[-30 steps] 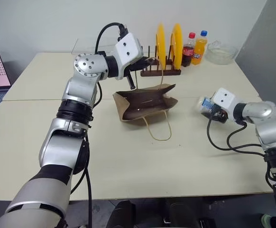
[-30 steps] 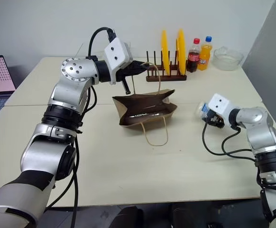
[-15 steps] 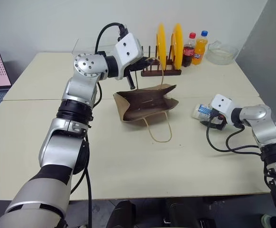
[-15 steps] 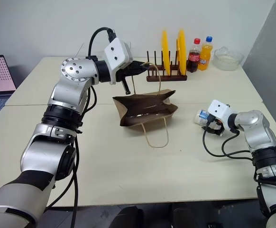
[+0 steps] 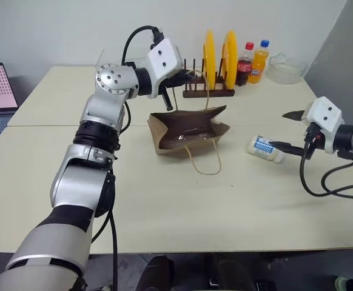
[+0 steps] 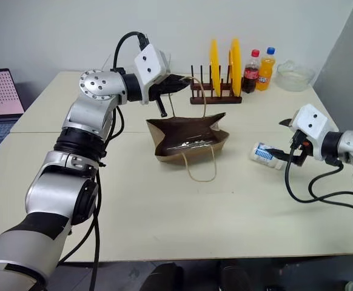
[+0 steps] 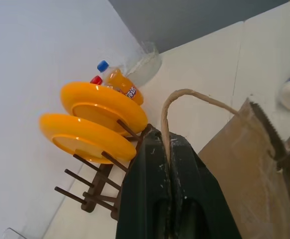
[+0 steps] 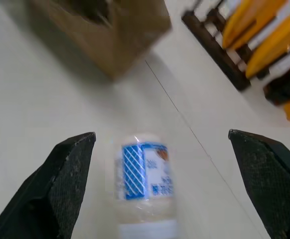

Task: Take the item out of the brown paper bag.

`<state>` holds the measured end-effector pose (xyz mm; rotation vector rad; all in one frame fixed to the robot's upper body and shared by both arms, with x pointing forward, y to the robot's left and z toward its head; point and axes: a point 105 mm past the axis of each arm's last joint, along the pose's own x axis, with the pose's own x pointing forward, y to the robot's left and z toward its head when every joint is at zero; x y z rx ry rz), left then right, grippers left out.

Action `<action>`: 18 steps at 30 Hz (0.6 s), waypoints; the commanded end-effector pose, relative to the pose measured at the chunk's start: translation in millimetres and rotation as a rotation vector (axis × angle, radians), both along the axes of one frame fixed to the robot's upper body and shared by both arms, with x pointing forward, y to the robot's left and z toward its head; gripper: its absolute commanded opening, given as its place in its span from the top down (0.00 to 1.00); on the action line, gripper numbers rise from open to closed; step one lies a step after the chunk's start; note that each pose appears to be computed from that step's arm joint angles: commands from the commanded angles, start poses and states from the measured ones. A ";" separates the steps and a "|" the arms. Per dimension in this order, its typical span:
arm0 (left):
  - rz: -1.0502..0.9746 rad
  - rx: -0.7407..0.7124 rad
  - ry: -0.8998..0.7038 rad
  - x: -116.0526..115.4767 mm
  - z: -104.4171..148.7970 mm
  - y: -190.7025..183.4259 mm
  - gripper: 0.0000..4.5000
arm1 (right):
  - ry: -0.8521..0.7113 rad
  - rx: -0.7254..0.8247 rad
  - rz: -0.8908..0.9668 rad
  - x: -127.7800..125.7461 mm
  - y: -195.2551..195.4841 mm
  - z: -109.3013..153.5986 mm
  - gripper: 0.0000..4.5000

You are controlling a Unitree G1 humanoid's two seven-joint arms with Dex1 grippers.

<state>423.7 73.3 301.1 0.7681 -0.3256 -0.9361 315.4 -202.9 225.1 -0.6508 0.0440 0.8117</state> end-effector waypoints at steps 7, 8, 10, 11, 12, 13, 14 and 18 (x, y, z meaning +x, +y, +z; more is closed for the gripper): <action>0.042 0.023 -0.015 8.1 17.9 7.9 0.86 | -0.167 0.391 0.048 -57.6 86.0 -7.9 0.00; 0.041 0.031 -0.013 8.0 17.8 9.2 0.80 | -0.179 0.416 0.034 -58.1 89.8 -9.0 0.00; 0.041 0.041 -0.019 7.4 19.2 12.7 0.65 | -0.199 0.458 0.019 -57.5 96.5 -7.8 0.00; 0.042 0.041 -0.025 6.6 21.1 15.7 0.58 | -0.206 0.475 0.020 -57.4 101.2 -7.6 0.00; 0.042 0.041 -0.028 6.0 22.3 17.5 0.51 | -0.210 0.484 0.022 -57.4 104.1 -7.7 0.00; 0.042 0.040 -0.029 4.8 23.8 20.9 0.44 | -0.217 0.489 0.022 -56.4 107.0 -7.9 0.00; 0.041 0.040 -0.030 4.1 24.3 22.7 0.36 | -0.223 0.491 0.020 -55.5 108.3 -8.4 0.00; 0.043 0.011 -0.051 -8.3 31.1 47.5 0.08 | -0.255 0.503 0.032 -51.4 114.8 -4.6 0.00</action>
